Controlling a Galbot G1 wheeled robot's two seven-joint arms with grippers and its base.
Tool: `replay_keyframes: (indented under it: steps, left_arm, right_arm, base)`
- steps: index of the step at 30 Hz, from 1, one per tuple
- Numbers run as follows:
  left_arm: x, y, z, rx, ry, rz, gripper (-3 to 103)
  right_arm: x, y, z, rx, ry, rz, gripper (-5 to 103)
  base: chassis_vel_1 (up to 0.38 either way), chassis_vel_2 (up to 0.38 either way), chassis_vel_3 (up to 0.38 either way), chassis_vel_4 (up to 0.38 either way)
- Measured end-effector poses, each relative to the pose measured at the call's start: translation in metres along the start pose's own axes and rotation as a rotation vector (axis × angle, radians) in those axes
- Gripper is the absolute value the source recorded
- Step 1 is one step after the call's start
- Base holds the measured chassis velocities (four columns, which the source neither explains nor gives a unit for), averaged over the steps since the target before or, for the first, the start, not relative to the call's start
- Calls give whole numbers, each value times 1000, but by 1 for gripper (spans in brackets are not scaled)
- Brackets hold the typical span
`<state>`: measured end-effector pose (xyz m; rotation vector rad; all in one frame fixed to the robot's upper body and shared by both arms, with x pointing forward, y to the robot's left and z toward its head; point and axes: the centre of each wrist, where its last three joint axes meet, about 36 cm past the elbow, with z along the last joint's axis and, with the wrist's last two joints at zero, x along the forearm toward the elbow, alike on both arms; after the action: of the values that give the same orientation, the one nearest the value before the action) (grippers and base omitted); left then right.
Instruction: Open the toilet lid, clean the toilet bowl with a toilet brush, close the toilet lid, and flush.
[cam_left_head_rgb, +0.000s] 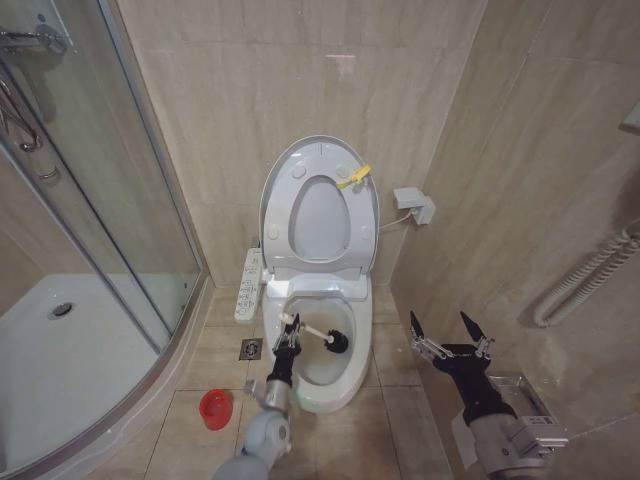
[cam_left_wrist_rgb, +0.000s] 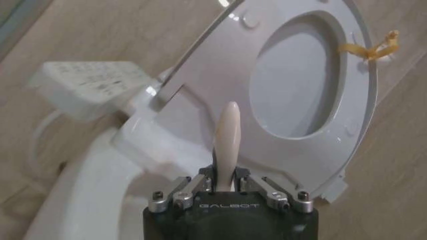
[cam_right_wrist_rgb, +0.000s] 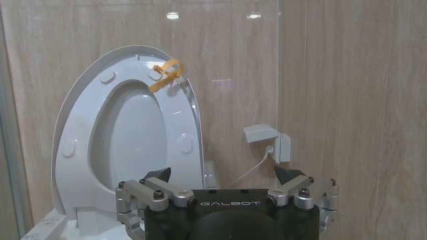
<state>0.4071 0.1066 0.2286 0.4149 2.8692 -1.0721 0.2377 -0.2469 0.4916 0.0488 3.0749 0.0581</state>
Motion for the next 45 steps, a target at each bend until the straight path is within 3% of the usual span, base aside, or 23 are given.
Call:
replay_keyframes:
  steps: [6, 17, 25, 28, 31, 33, 34, 36, 37, 39, 42, 45]
  left_arm:
    - [20, -12, 11, 66, 27, -43, 19]
    - [-14, -6, 9, 7, 16, -38, 19]
    - [-42, 20, 5, -116, 30, -37, 19]
    - [-46, 37, 4, -231, 43, -16, 19]
    - [-47, 44, 4, -265, 41, -12, 19]
    - [-51, 39, 5, -209, 17, -20, 19]
    - [-51, 39, 5, -209, 17, -20, 19]
    - [-60, 25, 4, -114, -23, -14, 19]
    - [-60, 25, 4, -114, -23, -14, 19]
    - [-69, 14, 1, -56, -59, 15, 19]
    - [-72, 14, 1, -60, -65, 36, 19]
    - [-66, 29, 7, -138, -40, 45, 19]
  right_arm:
    - [0, 0, 0, 0, 0, 0, 100]
    - [0, 0, 0, 0, 0, 0, 100]
    - [0, 0, 0, 0, 0, 0, 100]
    - [0, 0, 0, 0, 0, 0, 100]
    - [0, 0, 0, 0, 0, 0, 100]
    - [0, 0, 0, 0, 0, 0, 100]
    - [0, 0, 0, 0, 0, 0, 100]
    - [0, 0, 0, 0, 0, 0, 100]
    - [0, 0, 0, 0, 0, 0, 100]
    - [0, 0, 0, 0, 0, 0, 100]
    - [0, 0, 0, 0, 0, 0, 100]
    - [0, 0, 0, 0, 0, 0, 100]
  base:
    - [0, 0, 0, 0]
    - [0, 0, 0, 0]
    - [0, 0, 0, 0]
    - [0, 0, 0, 0]
    - [0, 0, 0, 0]
    - [0, 0, 0, 0]
    - [0, 0, 0, 0]
    - [0, 0, 0, 0]
    - [0, 0, 0, 0]
    - [0, 0, 0, 0]
    - [0, 0, 0, 0]
    - [0, 0, 0, 0]
